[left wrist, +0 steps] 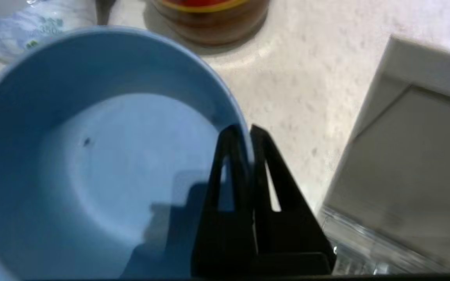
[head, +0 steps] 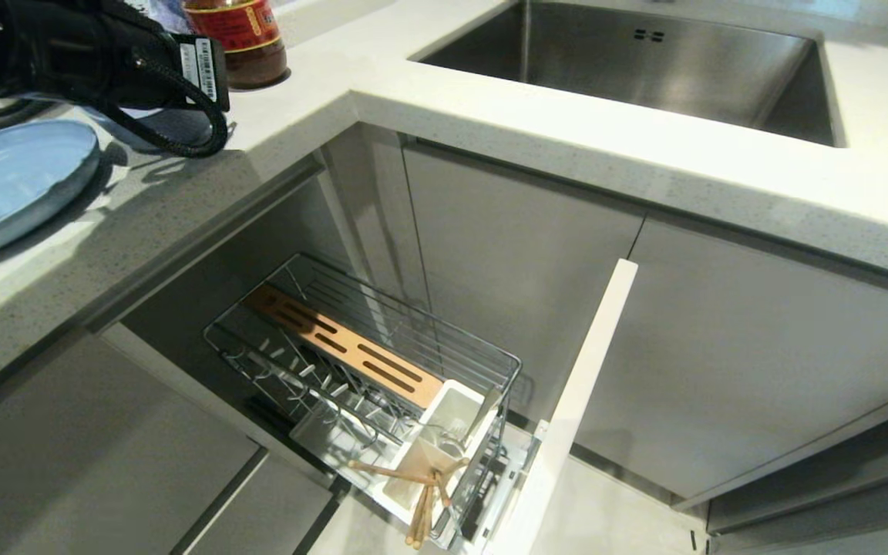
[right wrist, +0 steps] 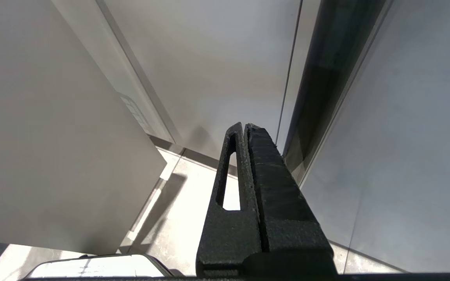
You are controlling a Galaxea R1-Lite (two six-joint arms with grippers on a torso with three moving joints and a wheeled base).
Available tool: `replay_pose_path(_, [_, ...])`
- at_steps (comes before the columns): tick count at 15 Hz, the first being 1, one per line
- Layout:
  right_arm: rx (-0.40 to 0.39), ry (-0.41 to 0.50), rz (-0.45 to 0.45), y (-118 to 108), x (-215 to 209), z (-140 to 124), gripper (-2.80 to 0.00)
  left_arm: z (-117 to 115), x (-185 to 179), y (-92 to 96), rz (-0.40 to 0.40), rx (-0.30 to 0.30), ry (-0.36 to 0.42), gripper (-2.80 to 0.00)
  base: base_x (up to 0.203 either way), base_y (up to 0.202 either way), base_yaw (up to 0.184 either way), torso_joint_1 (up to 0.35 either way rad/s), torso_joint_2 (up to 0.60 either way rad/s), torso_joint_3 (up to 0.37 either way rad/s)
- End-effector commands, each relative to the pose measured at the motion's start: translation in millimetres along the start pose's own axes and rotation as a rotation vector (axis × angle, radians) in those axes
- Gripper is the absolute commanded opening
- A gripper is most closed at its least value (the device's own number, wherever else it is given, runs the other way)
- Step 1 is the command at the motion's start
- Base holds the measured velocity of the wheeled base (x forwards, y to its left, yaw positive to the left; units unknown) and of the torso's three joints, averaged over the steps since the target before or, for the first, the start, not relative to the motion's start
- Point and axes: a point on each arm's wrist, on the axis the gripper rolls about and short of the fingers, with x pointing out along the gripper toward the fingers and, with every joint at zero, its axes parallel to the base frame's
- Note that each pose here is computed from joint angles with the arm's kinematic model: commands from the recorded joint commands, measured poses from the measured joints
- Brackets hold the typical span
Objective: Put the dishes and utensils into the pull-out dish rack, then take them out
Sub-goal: Pick up the bowl and place it in the cupboard
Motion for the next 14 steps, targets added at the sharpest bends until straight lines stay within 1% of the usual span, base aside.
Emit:
replay_pose_path(1, [0.001,-0.005,0.001,0.0,-0.3,0.0,-2.8,0.4,-1.7,0.5,-0.004,0.001,0.0,-2.8,0.0,0.0,0.0,0.0,0.0,0.0])
replay_pose_path(2, [0.001,-0.005,0.001,0.0,-0.3,0.0,-2.8,1.2,-3.5,1.0,-0.004,0.0,-0.004,-2.8,0.0,0.0,0.0,0.0,0.0,0.0])
replay_pose_path(4, [0.001,-0.005,0.001,0.0,-0.3,0.0,-2.8,2.4,-8.5,2.8,-0.005,0.028,-0.005,-2.8,0.0,0.0,0.0,0.0,0.0,0.0])
replay_pose_path(5, [0.001,-0.005,0.001,0.0,-0.3,0.0,-2.8,3.8,-14.5,5.5,-0.004,0.067,-0.005,-2.8,0.0,0.0,0.0,0.0,0.0,0.0])
replay_pose_path(6, [0.001,-0.005,0.001,0.0,-0.3,0.0,-2.8,7.4,-25.9,10.4,-0.003,0.137,-0.017,-2.8,0.0,0.0,0.0,0.0,0.0,0.0])
replay_pose_path(7, [0.001,-0.005,0.001,0.0,-0.3,0.0,-2.8,11.6,-38.0,15.3,0.0,0.188,-0.038,-2.8,0.0,0.0,0.0,0.0,0.0,0.0])
replay_pose_path(8, [0.001,-0.005,0.001,0.0,-0.3,0.0,-2.8,16.1,-48.6,19.4,0.005,0.204,-0.065,-2.8,0.0,0.0,0.0,0.0,0.0,0.0])
replay_pose_path(10, [0.001,-0.005,0.001,0.0,-0.3,0.0,-2.8,25.5,-72.9,25.0,-0.003,0.219,-0.135,-2.8,0.0,0.0,0.0,0.0,0.0,0.0])
replay_pose_path(11, [0.001,-0.005,0.001,0.0,-0.3,0.0,-2.8,30.6,-88.0,23.1,-0.04,0.216,-0.181,-2.8,0.0,0.0,0.0,0.0,0.0,0.0])
replay_pose_path(12, [0.001,-0.005,0.001,0.0,-0.3,0.0,-2.8,37.4,-102.8,25.2,-0.056,0.197,-0.246,-2.8,0.0,0.0,0.0,0.0,0.0,0.0])
replay_pose_path(13, [0.001,-0.005,0.001,0.0,-0.3,0.0,-2.8,42.2,-112.3,24.8,-0.072,0.18,-0.295,-2.8,0.0,0.0,0.0,0.0,0.0,0.0])
replay_pose_path(14, [0.001,-0.005,0.001,0.0,-0.3,0.0,-2.8,49.0,-127.4,26.6,-0.088,0.151,-0.366,-2.8,0.0,0.0,0.0,0.0,0.0,0.0])
